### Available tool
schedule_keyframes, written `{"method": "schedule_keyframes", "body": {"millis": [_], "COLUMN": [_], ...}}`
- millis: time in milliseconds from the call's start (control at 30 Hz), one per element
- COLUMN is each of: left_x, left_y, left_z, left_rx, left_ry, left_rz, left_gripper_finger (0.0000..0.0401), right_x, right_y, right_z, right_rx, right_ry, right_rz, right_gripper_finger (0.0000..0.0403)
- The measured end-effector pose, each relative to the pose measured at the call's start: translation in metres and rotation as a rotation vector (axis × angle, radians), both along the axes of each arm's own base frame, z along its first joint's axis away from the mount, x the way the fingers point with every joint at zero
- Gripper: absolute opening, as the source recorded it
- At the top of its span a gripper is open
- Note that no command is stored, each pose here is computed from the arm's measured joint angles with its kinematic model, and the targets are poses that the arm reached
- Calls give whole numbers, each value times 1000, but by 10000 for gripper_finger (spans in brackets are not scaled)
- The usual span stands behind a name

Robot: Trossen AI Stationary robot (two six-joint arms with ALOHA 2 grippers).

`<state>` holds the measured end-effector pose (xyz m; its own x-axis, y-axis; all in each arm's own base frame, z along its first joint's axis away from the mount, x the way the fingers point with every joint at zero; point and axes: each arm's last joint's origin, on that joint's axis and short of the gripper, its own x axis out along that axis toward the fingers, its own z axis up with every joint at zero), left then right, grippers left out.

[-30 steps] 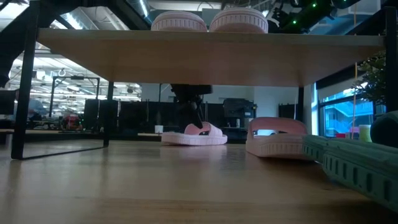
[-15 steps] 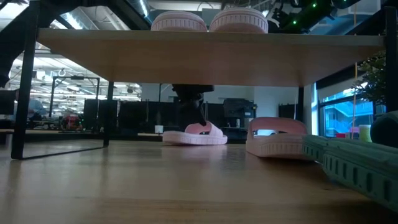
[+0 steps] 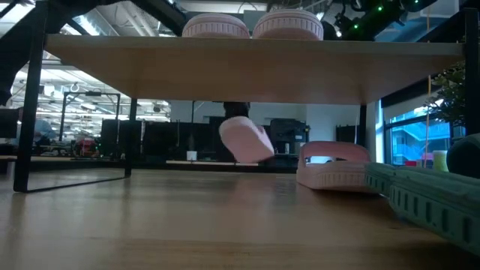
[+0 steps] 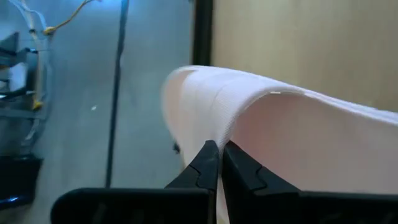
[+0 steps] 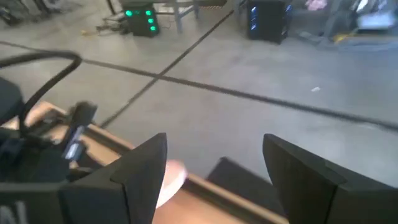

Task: Pick and place slides into the shelf
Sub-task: Put the pink slipper under the shelf

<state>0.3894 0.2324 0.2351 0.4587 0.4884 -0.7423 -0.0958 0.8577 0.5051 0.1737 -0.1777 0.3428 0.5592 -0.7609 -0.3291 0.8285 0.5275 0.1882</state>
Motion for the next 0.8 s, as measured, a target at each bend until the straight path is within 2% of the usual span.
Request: {"method": "schedule_keyframes", "body": {"millis": [233, 367, 500, 700, 800], "left_x": [-9, -21, -39, -61, -60], "left_y": [2, -1, -10, -29, -38], "left_z": [45, 77, 114, 164, 175], "left_rx": [143, 211, 266, 324, 320], "left_ry": [115, 95, 15, -178, -251], "left_rz": [11, 47, 81, 96, 46], "left_gripper_finger": [1, 1, 1, 0, 0], "right_x": [-4, -5, -7, -7, -7], "right_y": [-4, -7, -11, -10, -8], "right_z": [0, 8, 15, 23, 25], "right_rx": [138, 104, 19, -38, -2], "right_ry": [-157, -232, -248, -294, -348], "right_rz": [112, 123, 127, 134, 147], "right_gripper_finger": [265, 265, 265, 265, 265]}}
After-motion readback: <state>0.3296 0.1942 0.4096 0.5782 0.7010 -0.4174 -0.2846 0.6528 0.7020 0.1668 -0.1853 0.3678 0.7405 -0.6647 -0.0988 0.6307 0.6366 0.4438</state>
